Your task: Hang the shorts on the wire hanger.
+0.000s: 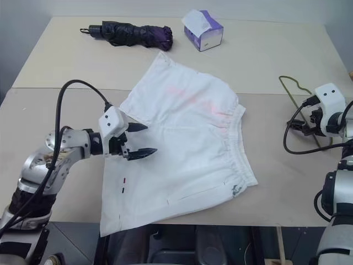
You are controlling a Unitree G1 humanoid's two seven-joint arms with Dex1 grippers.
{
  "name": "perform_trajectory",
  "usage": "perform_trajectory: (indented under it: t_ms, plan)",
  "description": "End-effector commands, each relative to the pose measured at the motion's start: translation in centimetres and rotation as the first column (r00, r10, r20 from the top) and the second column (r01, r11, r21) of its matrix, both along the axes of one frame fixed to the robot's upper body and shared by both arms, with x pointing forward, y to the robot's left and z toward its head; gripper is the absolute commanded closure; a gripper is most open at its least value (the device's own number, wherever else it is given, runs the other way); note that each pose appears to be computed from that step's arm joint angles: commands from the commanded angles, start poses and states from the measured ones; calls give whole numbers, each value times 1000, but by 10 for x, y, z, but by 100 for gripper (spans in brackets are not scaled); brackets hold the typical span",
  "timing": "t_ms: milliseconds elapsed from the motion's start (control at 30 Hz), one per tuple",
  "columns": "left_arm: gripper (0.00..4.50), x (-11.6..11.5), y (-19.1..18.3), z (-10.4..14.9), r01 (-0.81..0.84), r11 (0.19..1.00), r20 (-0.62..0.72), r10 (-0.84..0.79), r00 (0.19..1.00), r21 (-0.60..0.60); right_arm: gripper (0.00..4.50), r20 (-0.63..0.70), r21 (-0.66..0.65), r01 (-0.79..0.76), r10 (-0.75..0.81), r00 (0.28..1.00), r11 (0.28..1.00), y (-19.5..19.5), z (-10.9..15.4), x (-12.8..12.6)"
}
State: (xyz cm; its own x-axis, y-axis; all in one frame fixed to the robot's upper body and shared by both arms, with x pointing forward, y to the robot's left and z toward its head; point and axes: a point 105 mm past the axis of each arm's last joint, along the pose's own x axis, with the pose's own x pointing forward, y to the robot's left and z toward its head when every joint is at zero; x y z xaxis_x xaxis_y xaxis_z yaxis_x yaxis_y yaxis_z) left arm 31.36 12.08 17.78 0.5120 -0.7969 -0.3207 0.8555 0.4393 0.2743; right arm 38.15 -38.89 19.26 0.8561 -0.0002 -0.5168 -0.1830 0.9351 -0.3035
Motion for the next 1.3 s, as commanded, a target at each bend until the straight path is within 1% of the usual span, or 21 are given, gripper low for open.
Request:
perform_trajectory:
  t_ms: [33, 100, 167, 233, 300, 333, 367, 433, 467, 633, 667, 733, 767, 800, 833, 933, 1067, 1233, 1300]
  plan:
    - [2, -10, 2, 12, 7, 999, 15, -7, 1000, -33, 0, -18, 164, 108, -106, 994, 981, -8, -1, -8]
    - [2, -14, 4, 10, 12, 1000, 8, -12, 1000, -24, 0, -44, 226, 138, -131, 990, 964, -8, -4, -12]
    - [2, -15, 5, 9, 12, 1000, 8, -12, 1000, -13, 0, -60, 241, 155, -144, 988, 958, -10, -7, -15]
    - [2, -15, 8, 9, 1, 1000, 6, -1, 1000, -10, 0, -68, 284, 181, -168, 983, 942, -12, -9, -18]
    - [2, -16, 10, 9, -1, 1000, 11, 1, 1000, -4, 0, -80, 257, 174, -159, 984, 951, -13, -11, -19]
    - [2, -15, 10, 8, -6, 1000, 12, 6, 1000, -1, 0, -91, 266, 179, -160, 983, 947, -12, -12, -20]
    - [0, -15, 11, 8, -10, 1000, 12, 10, 1000, -1, 17, -103, 267, 178, -156, 982, 947, -12, -14, -21]
    - [0, -15, 11, 8, -11, 1000, 16, 11, 1000, 3, 58, -127, 282, 176, -145, 981, 943, -9, -18, -22]
    - [0, -14, 11, 8, -11, 1000, 19, 11, 1000, 4, 89, -138, 262, 176, -144, 980, 949, -10, -21, -23]
    - [0, -12, 9, 12, -8, 1000, 36, 8, 999, 3, 266, -181, 175, 175, -143, 973, 969, -14, -29, -26]
    - [0, -11, 8, 12, -7, 1000, 37, 6, 999, 3, 296, -184, 168, 176, -144, 972, 970, -15, -30, -26]
    - [0, -11, 8, 12, -4, 1000, 43, 4, 999, 8, 371, -191, 162, 170, -138, 972, 972, -15, -31, -27]
    - [0, -11, 8, 12, -4, 1000, 45, 3, 999, 9, 399, -193, 162, 171, -139, 971, 972, -15, -32, -27]
    - [0, -11, 8, 13, -4, 1000, 47, 3, 999, 9, 439, -197, 155, 166, -135, 971, 974, -15, -32, -28]
    - [0, -11, 8, 13, -4, 1000, 47, 4, 999, 8, 446, -199, 150, 163, -132, 971, 975, -15, -32, -28]
    - [0, -10, 8, 13, -7, 1000, 50, 6, 999, 4, 446, -204, 138, 152, -122, 971, 979, -15, -33, -28]
    - [0, -8, 8, 14, -33, 999, 46, 34, 998, -24, 446, -146, 164, 121, -97, 984, 979, -11, -24, -23]
    - [0, -2, 6, 19, -108, 978, -43, 101, 994, -181, 446, -41, 216, 38, -30, 999, 976, 4, 1, -10]
    - [0, 2, 4, 24, -147, 951, -91, 126, 988, -272, 446, -1, 259, -8, 9, 1000, 966, 15, 10, -7]
